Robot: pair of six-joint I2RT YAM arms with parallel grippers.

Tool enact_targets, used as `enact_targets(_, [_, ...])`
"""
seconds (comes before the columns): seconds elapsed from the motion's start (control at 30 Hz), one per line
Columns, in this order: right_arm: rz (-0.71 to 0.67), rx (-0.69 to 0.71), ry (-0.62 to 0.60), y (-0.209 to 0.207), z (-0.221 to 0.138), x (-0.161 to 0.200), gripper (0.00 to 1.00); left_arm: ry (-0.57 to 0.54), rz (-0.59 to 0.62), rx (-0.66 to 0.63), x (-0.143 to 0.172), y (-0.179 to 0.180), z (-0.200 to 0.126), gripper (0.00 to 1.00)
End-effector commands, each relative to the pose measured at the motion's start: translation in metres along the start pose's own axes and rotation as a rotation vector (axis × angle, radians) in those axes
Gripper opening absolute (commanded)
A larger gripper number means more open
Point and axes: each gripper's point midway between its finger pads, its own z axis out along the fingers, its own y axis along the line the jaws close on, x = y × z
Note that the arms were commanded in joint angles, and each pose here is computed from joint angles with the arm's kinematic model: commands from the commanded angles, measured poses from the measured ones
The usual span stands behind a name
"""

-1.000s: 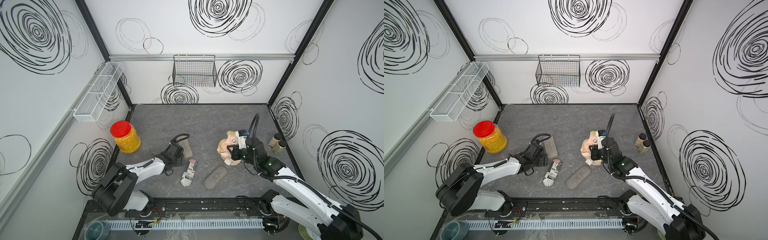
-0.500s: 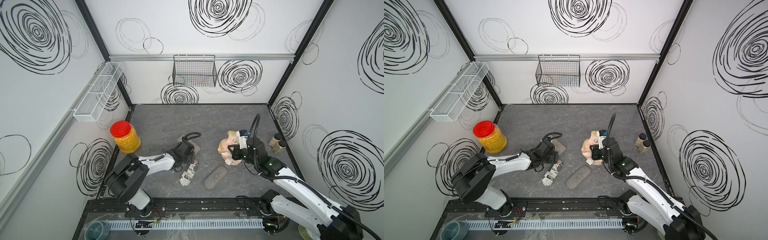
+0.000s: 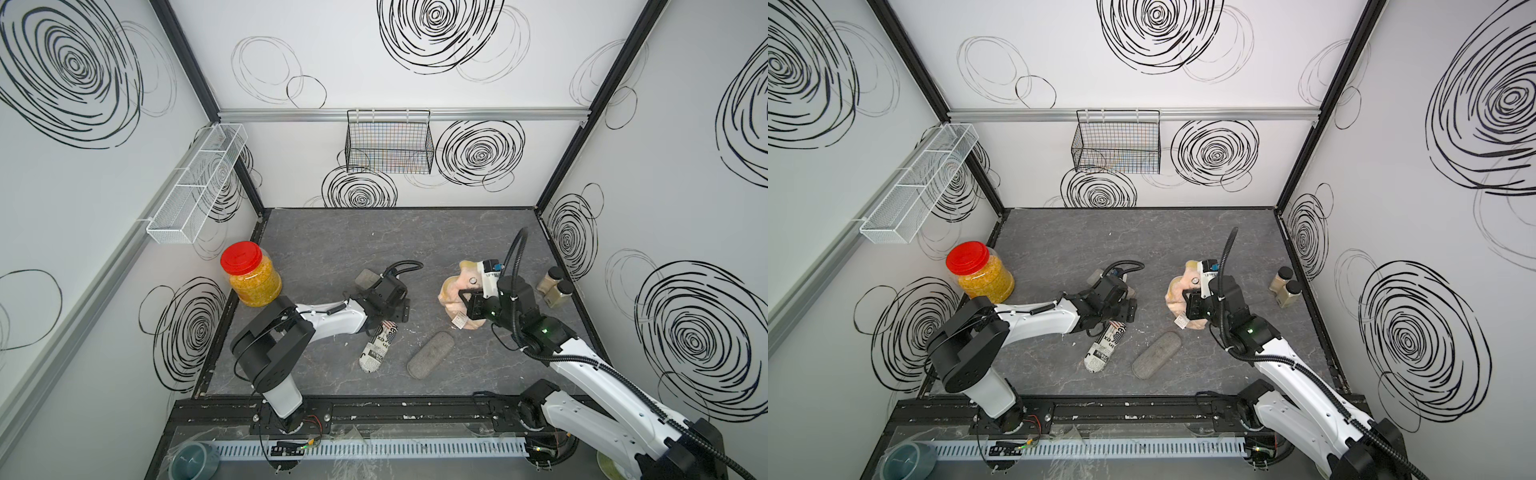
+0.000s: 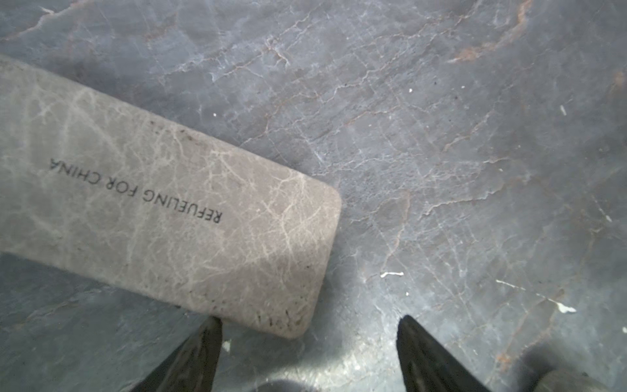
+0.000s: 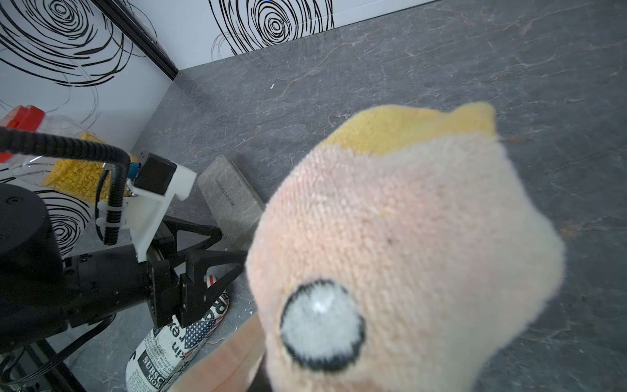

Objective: Wipe the eyeglass case
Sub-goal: Adjust the eyeglass case at the center of the board.

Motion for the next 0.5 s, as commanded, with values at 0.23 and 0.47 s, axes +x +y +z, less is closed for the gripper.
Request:
enact_targets(0.23, [0.001,-0.007,-0.021,-0.001,-0.003,-0.006,0.00,-0.109,0.056,0.080,-0.055,0.004,-0.038,0.83])
enact_targets(0.47, [0.003,-0.017,-0.020,0.001,-0.004,-0.003,0.00,-0.082,0.075,-0.012,-0.086,0.054,-0.047,0.83])
